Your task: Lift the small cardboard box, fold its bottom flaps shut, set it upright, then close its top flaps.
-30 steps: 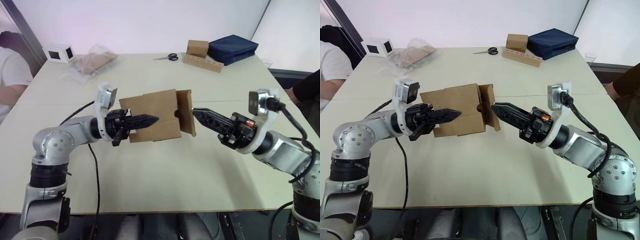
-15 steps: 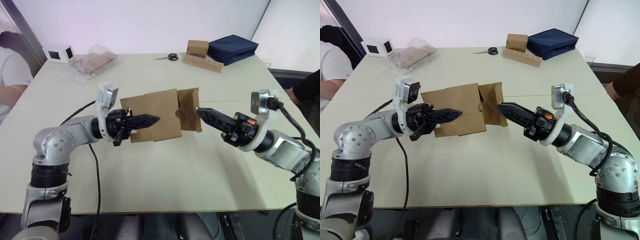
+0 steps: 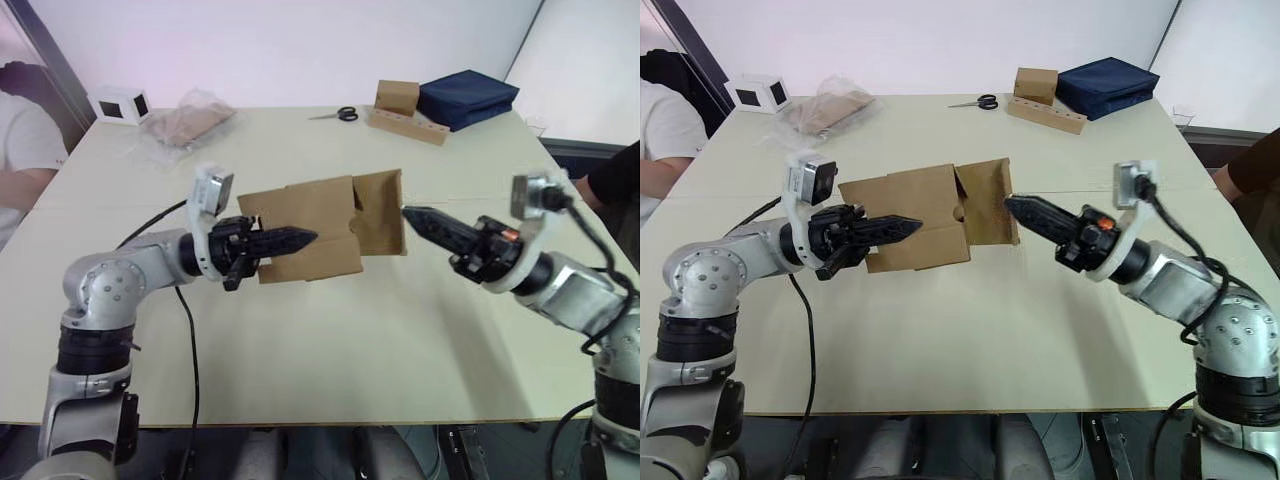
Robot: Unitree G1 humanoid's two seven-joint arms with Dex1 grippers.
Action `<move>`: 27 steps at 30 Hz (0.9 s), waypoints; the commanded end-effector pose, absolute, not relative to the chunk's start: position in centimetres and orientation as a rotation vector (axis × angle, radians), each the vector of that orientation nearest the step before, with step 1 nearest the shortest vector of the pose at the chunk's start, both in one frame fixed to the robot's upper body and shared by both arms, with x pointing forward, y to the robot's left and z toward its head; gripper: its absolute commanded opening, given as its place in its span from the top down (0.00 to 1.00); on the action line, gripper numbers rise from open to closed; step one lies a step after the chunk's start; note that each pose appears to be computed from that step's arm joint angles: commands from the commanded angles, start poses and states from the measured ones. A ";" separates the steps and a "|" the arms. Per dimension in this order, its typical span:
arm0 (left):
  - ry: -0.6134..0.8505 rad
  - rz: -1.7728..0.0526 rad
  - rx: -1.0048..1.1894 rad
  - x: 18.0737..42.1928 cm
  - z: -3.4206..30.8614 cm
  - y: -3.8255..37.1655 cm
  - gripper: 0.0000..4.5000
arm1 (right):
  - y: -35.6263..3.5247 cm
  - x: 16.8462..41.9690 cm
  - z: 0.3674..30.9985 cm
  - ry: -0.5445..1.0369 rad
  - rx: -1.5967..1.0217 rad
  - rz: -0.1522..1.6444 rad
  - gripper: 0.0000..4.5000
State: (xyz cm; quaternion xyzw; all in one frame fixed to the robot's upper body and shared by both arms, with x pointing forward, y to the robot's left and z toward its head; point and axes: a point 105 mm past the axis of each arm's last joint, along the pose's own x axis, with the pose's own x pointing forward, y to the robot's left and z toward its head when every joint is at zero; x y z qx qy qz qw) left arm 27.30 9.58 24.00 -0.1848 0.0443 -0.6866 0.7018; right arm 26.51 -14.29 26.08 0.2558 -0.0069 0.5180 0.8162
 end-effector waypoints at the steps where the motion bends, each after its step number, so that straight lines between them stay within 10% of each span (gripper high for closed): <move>1: 0.035 -1.555 -0.385 26.6 25.5 9.9 1.00 | -15.7 26.3 28.1 -0.099 0.525 1.087 0.65; 27: 0.066 -1.629 -0.426 25.9 26.0 9.5 1.00 | -13.6 24.7 26.3 -0.009 0.575 1.199 0.65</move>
